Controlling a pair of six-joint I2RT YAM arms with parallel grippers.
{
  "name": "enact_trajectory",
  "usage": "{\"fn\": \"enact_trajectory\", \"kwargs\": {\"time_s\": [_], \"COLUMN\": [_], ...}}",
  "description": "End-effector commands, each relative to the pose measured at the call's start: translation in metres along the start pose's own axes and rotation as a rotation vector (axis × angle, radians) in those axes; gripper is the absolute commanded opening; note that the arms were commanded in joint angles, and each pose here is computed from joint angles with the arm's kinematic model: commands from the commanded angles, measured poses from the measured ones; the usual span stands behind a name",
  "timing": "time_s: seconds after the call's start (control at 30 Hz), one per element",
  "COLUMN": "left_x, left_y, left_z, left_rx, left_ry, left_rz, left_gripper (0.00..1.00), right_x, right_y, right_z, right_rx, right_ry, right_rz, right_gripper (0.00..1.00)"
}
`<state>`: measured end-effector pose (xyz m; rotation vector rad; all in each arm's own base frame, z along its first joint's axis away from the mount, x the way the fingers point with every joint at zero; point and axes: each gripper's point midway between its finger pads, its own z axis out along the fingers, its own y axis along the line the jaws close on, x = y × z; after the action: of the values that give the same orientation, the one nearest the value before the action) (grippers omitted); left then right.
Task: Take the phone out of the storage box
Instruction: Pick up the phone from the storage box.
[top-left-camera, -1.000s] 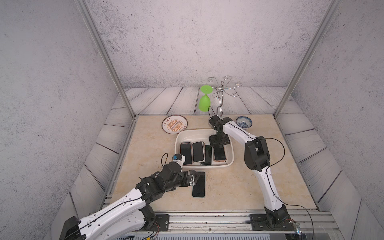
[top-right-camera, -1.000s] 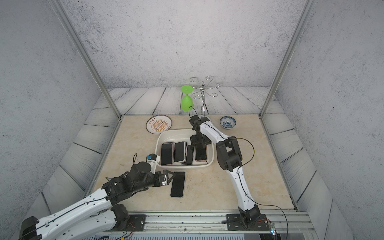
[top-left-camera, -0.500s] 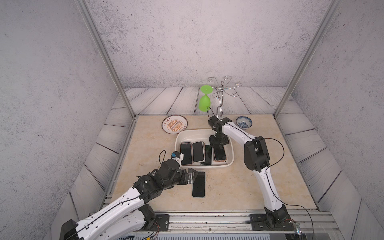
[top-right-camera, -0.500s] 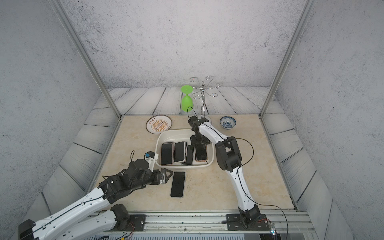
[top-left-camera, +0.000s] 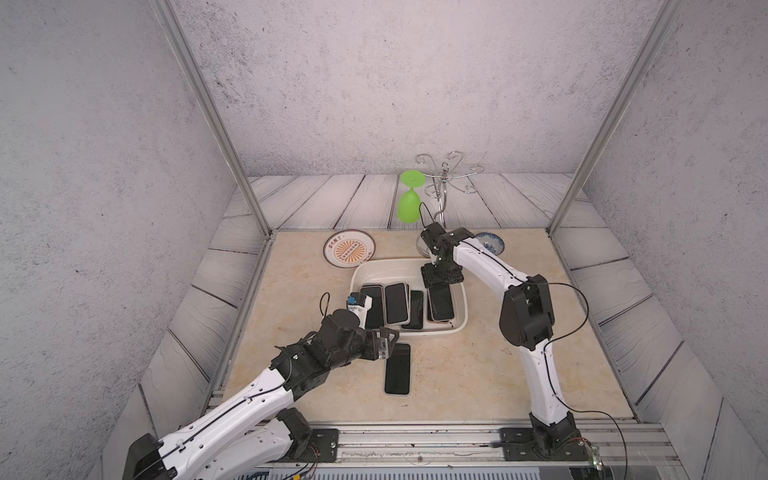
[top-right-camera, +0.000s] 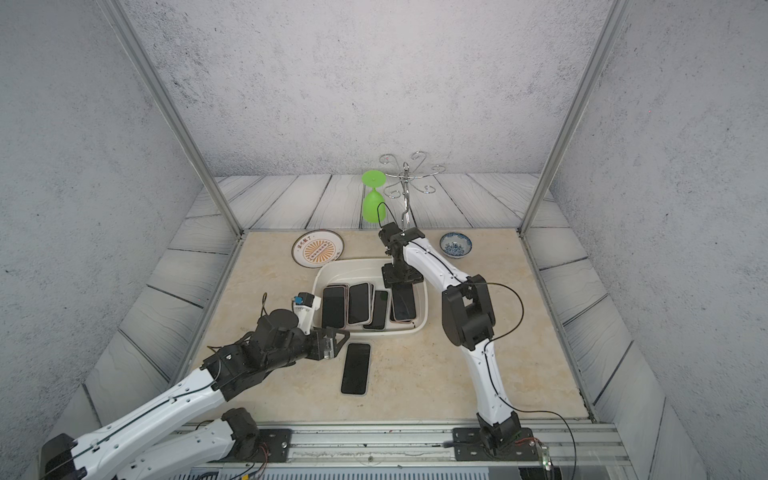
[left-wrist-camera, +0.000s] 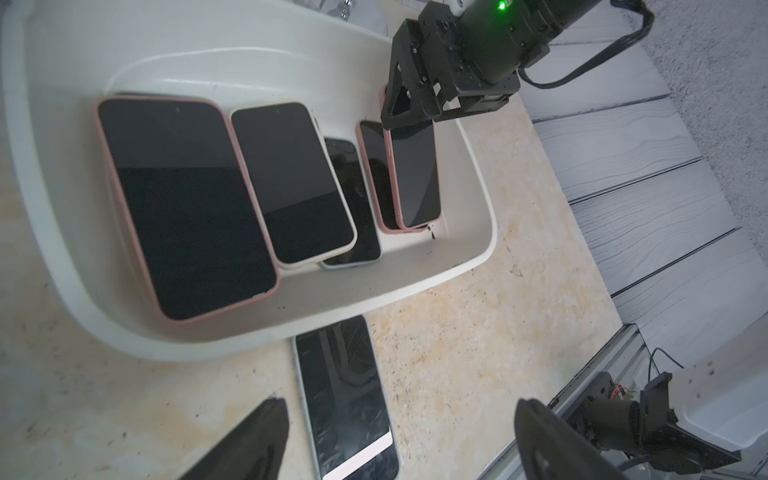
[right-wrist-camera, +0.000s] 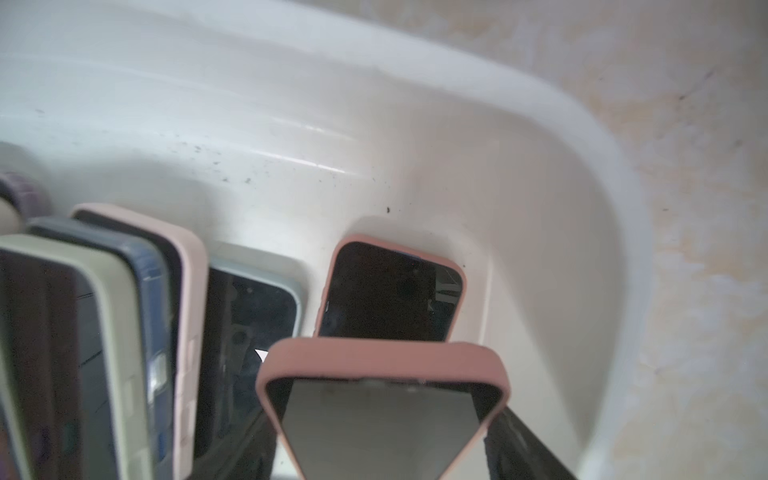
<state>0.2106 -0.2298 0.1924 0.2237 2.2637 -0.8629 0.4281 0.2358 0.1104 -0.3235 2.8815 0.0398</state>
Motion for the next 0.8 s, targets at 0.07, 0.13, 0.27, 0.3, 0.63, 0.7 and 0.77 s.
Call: {"fn": "enact_trajectory", "kwargs": {"time_s": [0.07,0.13,0.27,0.3,0.63,0.7,0.77], "left_x": [-0.039,-0.048,-0.058,-0.058,-0.049,-0.048,-0.046], "left_y": [-0.033,-0.04,-0.031,-0.03,-0.012,-0.007,-0.003], "left_z": [0.017,0.031,0.06,0.064,0.051,0.049,0.049], "left_rx": [0.119,0.139,0.108,0.115,0.072,0.058,0.05], "left_ry": [-0.106,-0.108,-0.072,-0.056,-0.068,-0.065,-0.061], "left_rz": [0.092,0.115,0.081,0.067,0.06,0.056,0.048], "left_gripper": [0.92,0.93,0.92,0.92,0.93,0.93,0.93], "right_x": [-0.005,-0.003,0.003,0.008,0.031,0.032,0.033], "right_y": [0.005,0.006,0.008,0.011,0.03,0.034,0.04], "right_z": [-0.048,-0.05,-0.041,-0.037,0.021,0.03,0.037], "right_rx": [-0.048,-0.055,-0.061,-0.073,-0.104,-0.101,-0.118], "right_ry": [-0.064,-0.054,-0.009,0.021,0.094,0.095,0.101], "right_rz": [-0.032,-0.038,-0.068,-0.082,-0.261,-0.286,-0.294], "right_gripper": [0.0,0.0,0.09,0.27,0.86,0.89,0.93]}}
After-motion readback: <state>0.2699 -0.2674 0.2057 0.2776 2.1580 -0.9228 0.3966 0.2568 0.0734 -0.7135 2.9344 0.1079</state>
